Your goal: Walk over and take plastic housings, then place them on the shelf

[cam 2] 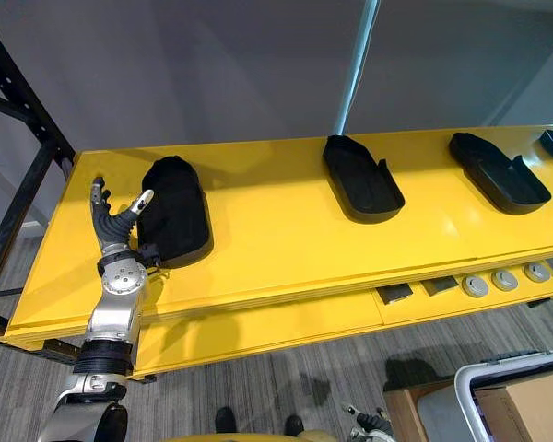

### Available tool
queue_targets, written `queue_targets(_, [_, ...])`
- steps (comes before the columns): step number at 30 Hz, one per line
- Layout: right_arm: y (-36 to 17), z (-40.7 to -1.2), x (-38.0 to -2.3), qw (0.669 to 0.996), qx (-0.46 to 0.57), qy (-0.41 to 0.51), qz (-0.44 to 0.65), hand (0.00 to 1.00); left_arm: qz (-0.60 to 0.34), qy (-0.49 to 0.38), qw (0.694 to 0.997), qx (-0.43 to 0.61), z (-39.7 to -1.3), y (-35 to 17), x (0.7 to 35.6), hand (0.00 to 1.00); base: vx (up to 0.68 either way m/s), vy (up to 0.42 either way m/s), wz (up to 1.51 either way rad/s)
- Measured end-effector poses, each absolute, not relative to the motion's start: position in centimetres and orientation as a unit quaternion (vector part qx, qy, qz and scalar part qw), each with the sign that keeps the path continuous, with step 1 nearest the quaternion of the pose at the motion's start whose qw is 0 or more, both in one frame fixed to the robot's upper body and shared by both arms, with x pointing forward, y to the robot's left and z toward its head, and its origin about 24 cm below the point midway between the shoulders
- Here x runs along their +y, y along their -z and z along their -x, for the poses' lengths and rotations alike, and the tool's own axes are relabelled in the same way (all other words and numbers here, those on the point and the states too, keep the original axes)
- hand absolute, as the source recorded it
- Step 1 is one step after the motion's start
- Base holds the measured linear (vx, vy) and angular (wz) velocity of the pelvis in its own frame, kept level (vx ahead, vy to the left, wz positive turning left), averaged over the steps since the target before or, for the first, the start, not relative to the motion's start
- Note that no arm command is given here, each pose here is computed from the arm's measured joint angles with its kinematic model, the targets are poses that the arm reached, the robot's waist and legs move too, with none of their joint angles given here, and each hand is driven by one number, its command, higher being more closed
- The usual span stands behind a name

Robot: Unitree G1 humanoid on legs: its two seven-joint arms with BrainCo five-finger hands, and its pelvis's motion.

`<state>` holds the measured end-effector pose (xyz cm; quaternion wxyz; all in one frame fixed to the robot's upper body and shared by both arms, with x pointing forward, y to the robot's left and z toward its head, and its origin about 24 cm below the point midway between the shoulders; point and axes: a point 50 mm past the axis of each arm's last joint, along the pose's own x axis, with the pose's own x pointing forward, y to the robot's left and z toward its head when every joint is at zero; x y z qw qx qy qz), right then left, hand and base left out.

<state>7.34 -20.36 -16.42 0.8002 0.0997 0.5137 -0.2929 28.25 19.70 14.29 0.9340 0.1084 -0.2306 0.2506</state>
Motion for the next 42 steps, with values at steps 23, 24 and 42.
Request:
queue_targets(23, [16.4, -6.1, -21.2, 0.801, 0.515, 0.295, -0.079, 0.00, -0.197, -0.085, 0.974, -0.073, -22.2, -4.5, 15.8, 1.00, 0.02, 0.002, 0.00])
queue_targets(24, [16.3, -6.3, -21.2, 0.802, 0.513, 0.295, -0.079, 0.00, -0.201, -0.081, 0.974, -0.063, -22.2, -4.0, 15.8, 1.00, 0.00, 0.000, 0.00])
queue_targets(42, [16.3, -6.4, -21.4, 0.802, 0.514, 0.295, -0.077, 0.00, -0.246, -0.100, 0.964, -0.003, -24.2, -1.7, 16.6, 1.00, 0.00, 0.000, 0.00])
